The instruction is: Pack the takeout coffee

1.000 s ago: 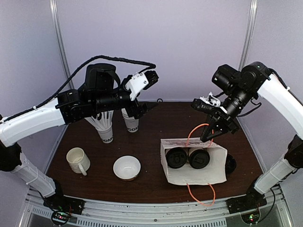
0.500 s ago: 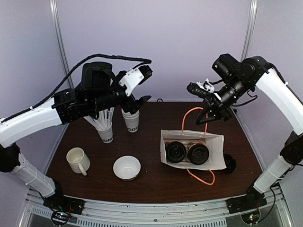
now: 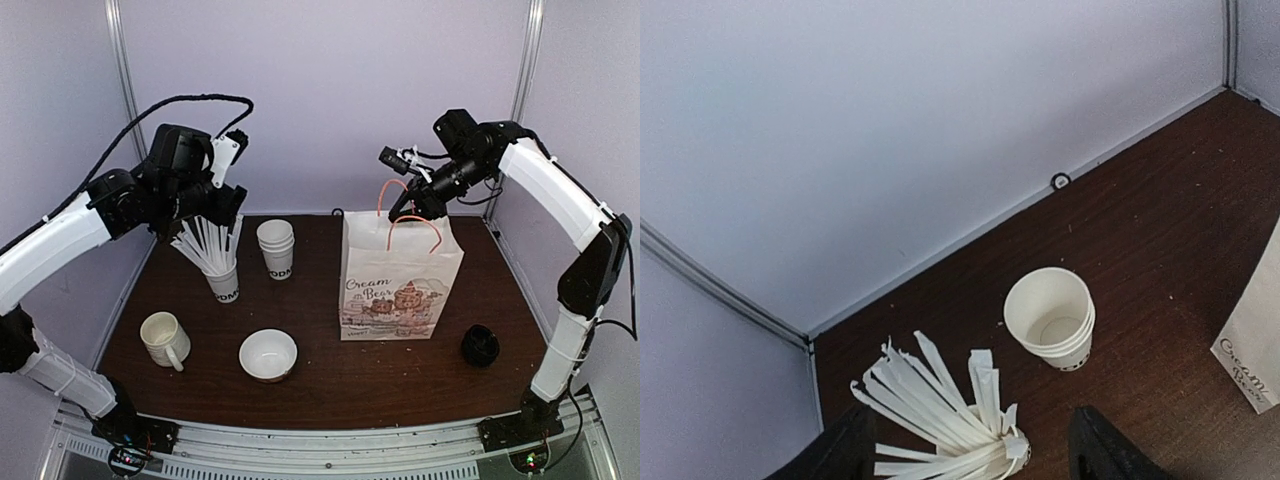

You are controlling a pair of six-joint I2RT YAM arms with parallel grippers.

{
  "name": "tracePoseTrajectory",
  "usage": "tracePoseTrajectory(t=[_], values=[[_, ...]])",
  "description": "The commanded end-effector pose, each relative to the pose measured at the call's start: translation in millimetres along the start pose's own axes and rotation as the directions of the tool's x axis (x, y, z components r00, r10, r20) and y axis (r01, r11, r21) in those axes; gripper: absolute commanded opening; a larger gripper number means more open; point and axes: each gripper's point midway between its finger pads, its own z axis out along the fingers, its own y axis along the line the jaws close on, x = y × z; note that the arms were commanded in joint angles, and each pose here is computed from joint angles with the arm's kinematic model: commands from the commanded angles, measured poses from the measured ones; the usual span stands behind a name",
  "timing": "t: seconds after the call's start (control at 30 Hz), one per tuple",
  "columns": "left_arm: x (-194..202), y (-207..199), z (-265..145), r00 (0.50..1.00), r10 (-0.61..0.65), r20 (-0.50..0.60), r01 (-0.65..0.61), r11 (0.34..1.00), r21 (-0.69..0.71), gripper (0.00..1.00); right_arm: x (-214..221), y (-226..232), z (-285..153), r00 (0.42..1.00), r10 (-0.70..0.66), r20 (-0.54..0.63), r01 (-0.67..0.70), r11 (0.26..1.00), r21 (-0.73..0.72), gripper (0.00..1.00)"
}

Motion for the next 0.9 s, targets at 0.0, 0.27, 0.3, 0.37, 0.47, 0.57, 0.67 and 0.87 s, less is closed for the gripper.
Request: tracePoseTrajectory(t=[0.0,0.27,0.3,0.37,0.47,0.57,0.67,0.87], values=[[27,12,-3,0.979,-0.163,-0.126,0.17,0.984,0.049,0.68,-25,-6,-24,0.997,-0.011,0.073,0.006,0.998,0.063,0.36],[67,5,26,0.924,-0.187,-0.333,0.235,0.966,0.108,0.66,-42,10,-83,0.989,-0.044,0.145,0.019,0.986,0.167,0.68],[69,3,29,0.921,-0.187,-0.343,0.238,0.964,0.115,0.65,-42,12,-91,0.987,-0.044,0.152,0.016,0.983,0.182,0.68],[72,-1,33,0.915,-0.185,-0.358,0.245,0.961,0.131,0.64,-40,12,-106,0.984,-0.039,0.172,0.001,0.976,0.216,0.69],[78,-5,40,0.907,-0.183,-0.379,0.253,0.956,0.145,0.62,-28,10,-117,0.981,-0.015,0.191,-0.034,0.967,0.251,0.7],[83,-7,47,0.899,-0.175,-0.402,0.252,0.957,0.145,0.59,-19,11,-124,0.98,0.005,0.199,-0.057,0.965,0.257,0.71],[89,-6,52,0.889,-0.162,-0.428,0.238,0.963,0.13,0.55,-16,10,-128,0.977,0.015,0.212,-0.072,0.962,0.264,0.71],[98,-5,56,0.881,-0.15,-0.448,0.22,0.969,0.108,0.54,-15,9,-131,0.974,0.021,0.225,-0.08,0.962,0.259,0.71]])
